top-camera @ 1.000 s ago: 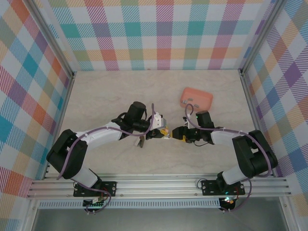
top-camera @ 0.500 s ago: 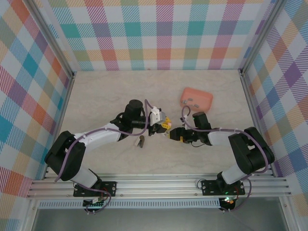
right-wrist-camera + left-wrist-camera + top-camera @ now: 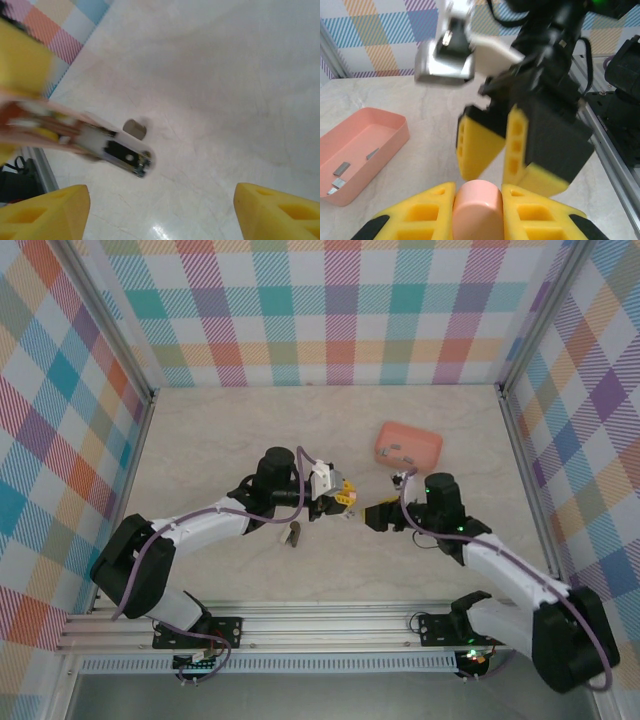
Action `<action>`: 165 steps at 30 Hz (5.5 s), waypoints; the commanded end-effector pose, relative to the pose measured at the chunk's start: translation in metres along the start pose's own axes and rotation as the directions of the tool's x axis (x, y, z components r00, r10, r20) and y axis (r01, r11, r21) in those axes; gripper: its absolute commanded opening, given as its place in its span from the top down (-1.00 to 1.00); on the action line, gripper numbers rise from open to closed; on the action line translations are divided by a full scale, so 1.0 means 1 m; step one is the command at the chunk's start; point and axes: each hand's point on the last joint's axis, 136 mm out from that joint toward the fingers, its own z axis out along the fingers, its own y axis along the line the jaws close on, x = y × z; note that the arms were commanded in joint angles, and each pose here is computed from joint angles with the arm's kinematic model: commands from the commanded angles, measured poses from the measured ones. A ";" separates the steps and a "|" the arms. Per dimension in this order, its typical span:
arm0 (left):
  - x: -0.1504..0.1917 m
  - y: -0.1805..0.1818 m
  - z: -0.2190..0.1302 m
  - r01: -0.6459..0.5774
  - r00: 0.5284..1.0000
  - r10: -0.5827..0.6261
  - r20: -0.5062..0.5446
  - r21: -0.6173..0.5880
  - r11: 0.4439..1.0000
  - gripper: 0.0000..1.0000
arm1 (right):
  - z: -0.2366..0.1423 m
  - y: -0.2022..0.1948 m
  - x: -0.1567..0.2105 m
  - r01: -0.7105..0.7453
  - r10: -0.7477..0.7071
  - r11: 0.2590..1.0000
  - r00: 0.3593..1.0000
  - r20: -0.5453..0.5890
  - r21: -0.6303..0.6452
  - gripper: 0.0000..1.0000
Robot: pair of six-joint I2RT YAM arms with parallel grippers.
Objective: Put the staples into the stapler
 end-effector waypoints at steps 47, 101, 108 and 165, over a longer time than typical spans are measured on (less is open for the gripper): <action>-0.039 -0.017 -0.005 -0.043 0.992 0.027 0.120 0.131 0.990 1.00 | 0.033 0.066 -0.013 0.677 -0.603 0.635 0.736 0.309 -0.372 0.10; 0.122 0.062 -0.180 0.410 0.681 -0.692 0.241 -0.908 0.088 -0.99 | 0.055 -0.112 0.047 -0.136 0.394 0.573 0.910 -0.126 0.808 0.48; 0.126 0.061 -0.181 0.401 0.679 -0.696 0.235 -0.912 0.083 -1.00 | 0.059 -0.114 0.055 -0.099 0.390 0.585 0.905 -0.172 0.805 0.40; 0.195 0.012 -0.301 0.406 0.438 -0.519 0.734 -0.677 -0.614 -0.99 | 0.188 0.081 0.091 -0.159 0.543 0.766 0.679 -0.494 0.624 -0.33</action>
